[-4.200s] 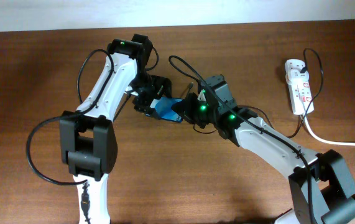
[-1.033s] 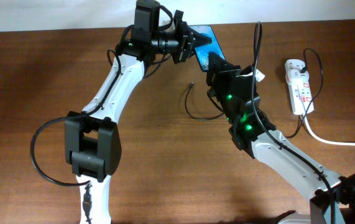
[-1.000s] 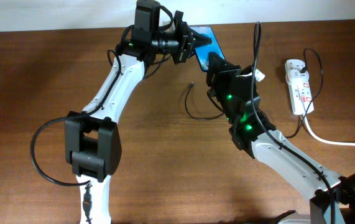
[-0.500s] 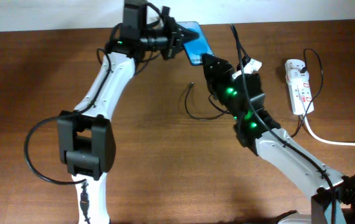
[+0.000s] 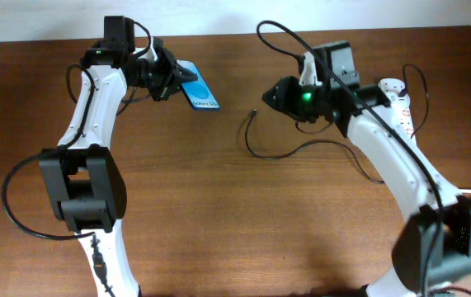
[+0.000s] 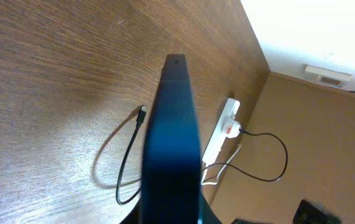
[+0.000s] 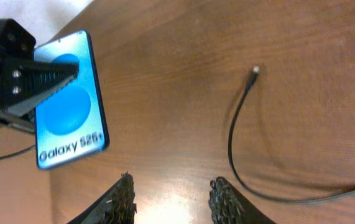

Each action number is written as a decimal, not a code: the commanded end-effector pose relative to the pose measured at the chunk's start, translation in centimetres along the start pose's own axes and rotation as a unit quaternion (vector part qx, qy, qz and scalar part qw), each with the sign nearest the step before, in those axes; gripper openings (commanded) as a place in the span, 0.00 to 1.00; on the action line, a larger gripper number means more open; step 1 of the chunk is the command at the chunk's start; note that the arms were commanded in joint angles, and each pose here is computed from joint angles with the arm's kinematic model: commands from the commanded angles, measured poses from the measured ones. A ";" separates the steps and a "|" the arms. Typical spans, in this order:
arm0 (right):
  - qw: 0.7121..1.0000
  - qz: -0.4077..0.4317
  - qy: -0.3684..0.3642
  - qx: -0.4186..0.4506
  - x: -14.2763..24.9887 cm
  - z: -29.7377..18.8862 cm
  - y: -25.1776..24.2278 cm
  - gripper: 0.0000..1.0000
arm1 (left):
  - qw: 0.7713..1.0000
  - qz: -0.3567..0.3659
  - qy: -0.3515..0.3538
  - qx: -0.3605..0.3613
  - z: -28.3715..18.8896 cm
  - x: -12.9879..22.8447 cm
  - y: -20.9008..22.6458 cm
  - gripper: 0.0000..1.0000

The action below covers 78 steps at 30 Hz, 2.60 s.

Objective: Plug charger to phone and switch on socket
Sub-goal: 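Release the phone from the right gripper and reach toward the cable end, then grasp the black cable's connector with the right gripper and lift it, then align the connector under the phone's bottom port and push it upward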

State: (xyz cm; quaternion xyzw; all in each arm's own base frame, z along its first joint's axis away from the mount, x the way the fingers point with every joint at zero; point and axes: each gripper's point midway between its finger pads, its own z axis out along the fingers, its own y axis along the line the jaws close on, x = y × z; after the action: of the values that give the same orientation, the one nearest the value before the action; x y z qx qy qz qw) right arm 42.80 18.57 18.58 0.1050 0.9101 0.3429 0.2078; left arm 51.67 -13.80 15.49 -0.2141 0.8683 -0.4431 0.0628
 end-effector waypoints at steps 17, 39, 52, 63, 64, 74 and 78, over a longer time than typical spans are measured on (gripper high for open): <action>0.997 0.017 0.072 0.033 1.5 14.7 -8.2 0.26 | 1.000 -0.012 0.003 0.006 -1.0 -0.1 0.0 0.00; 0.955 -0.132 0.097 -0.247 -0.8 8.6 -2.5 0.04 | 0.997 0.028 0.043 0.051 -1.1 1.5 -1.4 0.00; 0.962 -0.178 0.037 -0.206 5.9 -13.2 0.7 0.04 | 0.935 0.223 0.127 0.244 -3.0 6.0 -7.2 0.00; 0.949 -0.102 0.035 -0.296 8.9 -5.1 11.2 0.04 | 0.944 0.140 0.134 0.266 -2.5 4.5 -12.6 0.00; 0.947 -0.098 0.044 -0.303 9.3 -4.2 11.6 0.04 | 0.943 0.142 0.132 0.272 -2.7 4.2 -13.2 0.00; 0.948 -0.052 0.012 -0.315 7.0 -1.4 12.2 0.04 | 0.935 0.155 0.139 0.288 -3.4 4.5 -14.4 0.00; 0.944 -0.062 -0.007 -0.323 6.2 -1.8 12.5 0.04 | 0.927 0.178 0.152 0.293 -2.8 5.7 -14.8 0.00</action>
State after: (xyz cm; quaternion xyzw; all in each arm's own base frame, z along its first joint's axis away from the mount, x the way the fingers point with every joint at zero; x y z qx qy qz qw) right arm 36.41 29.19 26.04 -0.0281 0.7548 0.6072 0.2467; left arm 51.46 -20.81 28.13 0.0020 0.7308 -0.6794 0.0665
